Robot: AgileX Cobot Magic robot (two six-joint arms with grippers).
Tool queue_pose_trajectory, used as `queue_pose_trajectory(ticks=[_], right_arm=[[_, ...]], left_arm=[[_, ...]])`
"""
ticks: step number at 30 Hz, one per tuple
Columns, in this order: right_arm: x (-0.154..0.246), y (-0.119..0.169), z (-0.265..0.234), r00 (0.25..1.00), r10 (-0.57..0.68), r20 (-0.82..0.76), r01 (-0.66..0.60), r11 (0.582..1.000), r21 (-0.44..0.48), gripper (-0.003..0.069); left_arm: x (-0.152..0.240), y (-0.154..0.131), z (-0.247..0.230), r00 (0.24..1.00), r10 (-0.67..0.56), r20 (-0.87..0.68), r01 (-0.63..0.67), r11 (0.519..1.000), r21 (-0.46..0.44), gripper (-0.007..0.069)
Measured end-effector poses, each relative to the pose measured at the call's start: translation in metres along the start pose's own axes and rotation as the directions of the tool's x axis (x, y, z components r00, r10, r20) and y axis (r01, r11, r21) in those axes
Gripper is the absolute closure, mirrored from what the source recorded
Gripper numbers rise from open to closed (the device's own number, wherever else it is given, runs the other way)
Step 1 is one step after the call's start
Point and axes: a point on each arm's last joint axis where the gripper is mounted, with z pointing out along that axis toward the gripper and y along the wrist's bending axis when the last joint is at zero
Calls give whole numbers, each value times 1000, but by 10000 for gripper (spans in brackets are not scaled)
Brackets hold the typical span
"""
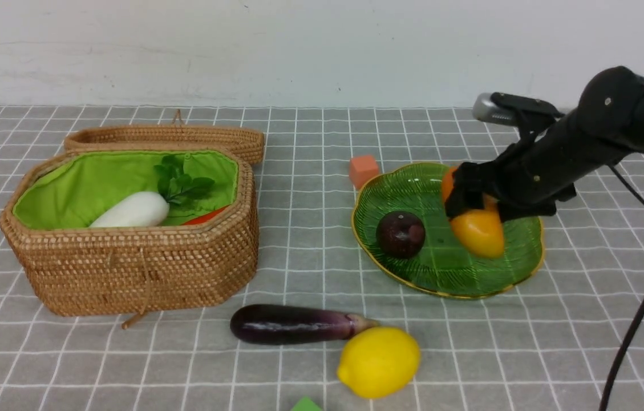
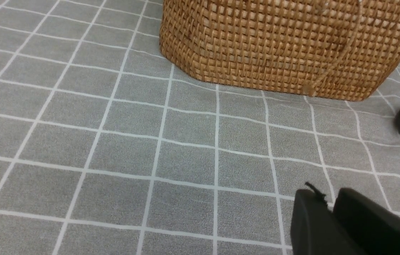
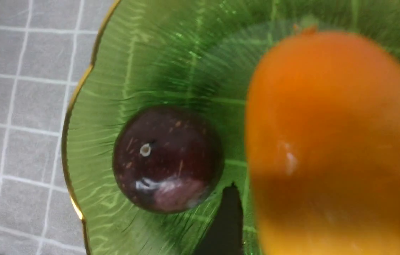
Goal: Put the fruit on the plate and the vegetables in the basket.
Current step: Use the right arm to grab a mango and put it into the right plate, then grab an eggplant with your right arm and place it in the basket on the left.
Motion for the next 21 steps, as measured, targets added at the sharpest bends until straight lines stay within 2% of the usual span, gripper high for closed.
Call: queue_pose_trajectory(ticks=[3,6,8,9,10,11,12,13,15,16,17,18,19,21], right_arm=[[-3,2,-10,1000,-15,19,15,1000,3,-15],[-5,12,-27,998,-56,40,56,998,-8,12],[-4,29,-41,982,-186,46,187,982,-28,29],[-2,39,-46,959,-280,46,282,959,-41,38],[2,55,-51,920,-389,46,392,918,-64,44],[3,61,-51,908,-417,47,420,905,-74,44],[8,77,-54,862,-505,47,507,856,-100,49],[19,103,-54,766,-640,54,640,754,-147,56],[41,145,-50,581,-809,88,804,554,-217,65],[46,154,-47,537,-838,96,831,505,-234,69],[48,157,-47,523,-847,101,839,490,-237,69],[61,175,-38,424,-897,122,885,382,-268,76],[70,185,-30,371,-920,129,902,324,-287,81],[82,195,-10,328,-936,125,909,277,-310,86]], left_arm=[[0,0,0,1000,0,0,0,1000,0,525],[0,0,0,1000,0,0,0,1000,0,522],[0,0,0,1000,0,0,0,1000,0,521],[0,0,0,1000,0,0,0,1000,0,519],[0,0,0,1000,0,0,0,1000,0,517],[0,0,0,1000,0,0,0,1000,0,516],[0,0,0,1000,0,0,0,1000,0,515],[0,0,0,1000,0,0,0,1000,0,514],[0,0,0,1000,0,0,0,1000,0,512],[0,0,0,1000,0,0,0,1000,0,512],[0,0,0,1000,0,0,0,1000,0,512],[0,0,0,1000,0,0,0,1000,0,512],[0,0,0,1000,0,0,0,1000,0,512],[0,0,0,1000,0,0,0,1000,0,512]])
